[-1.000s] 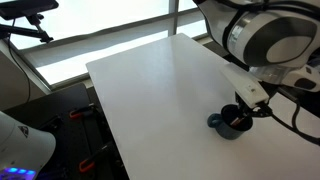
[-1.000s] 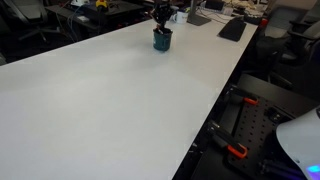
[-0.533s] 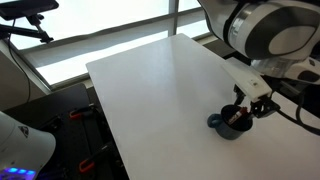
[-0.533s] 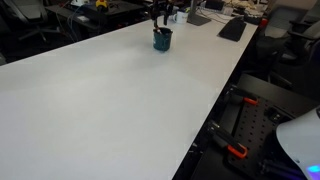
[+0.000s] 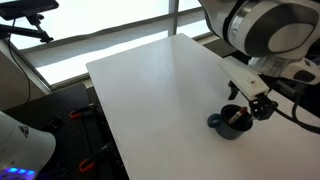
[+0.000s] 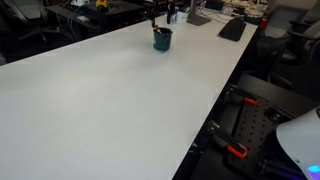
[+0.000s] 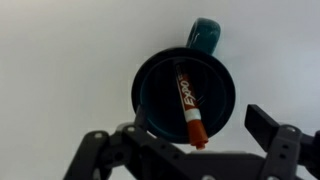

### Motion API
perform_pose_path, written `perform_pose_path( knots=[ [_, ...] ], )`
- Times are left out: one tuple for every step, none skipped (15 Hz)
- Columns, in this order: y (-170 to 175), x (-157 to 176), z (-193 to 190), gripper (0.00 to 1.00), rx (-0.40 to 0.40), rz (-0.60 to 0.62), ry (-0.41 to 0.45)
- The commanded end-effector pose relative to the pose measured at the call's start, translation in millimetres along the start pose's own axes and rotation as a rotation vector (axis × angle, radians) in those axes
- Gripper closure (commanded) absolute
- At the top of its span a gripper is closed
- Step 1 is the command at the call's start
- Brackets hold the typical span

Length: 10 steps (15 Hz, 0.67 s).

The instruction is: Take the marker out of the mug and place it on the table to the left of the mug

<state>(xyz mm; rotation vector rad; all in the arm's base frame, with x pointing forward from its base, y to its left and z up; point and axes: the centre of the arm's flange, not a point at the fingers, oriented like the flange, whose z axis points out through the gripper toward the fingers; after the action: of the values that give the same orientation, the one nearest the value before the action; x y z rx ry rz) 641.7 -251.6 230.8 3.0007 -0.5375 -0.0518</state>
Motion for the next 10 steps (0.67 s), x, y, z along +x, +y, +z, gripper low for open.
perform_pose_path(
  knots=[
    [-1,-3,0,0.21,0.017,-0.009,-0.041],
    [0,-3,1,0.27,0.017,-0.008,-0.047],
    [0,-3,3,0.3,0.018,-0.006,-0.053],
    [1,-3,4,0.35,0.018,-0.002,-0.059],
    [2,-2,6,0.35,0.021,0.002,-0.063],
    [4,-1,7,0.37,0.024,0.006,-0.068],
    [6,0,8,0.36,0.027,0.015,-0.074],
    [8,1,9,0.38,0.029,0.021,-0.077],
    [10,1,10,0.43,0.034,0.029,-0.083],
    [13,3,12,0.46,0.038,0.037,-0.085]
  ],
)
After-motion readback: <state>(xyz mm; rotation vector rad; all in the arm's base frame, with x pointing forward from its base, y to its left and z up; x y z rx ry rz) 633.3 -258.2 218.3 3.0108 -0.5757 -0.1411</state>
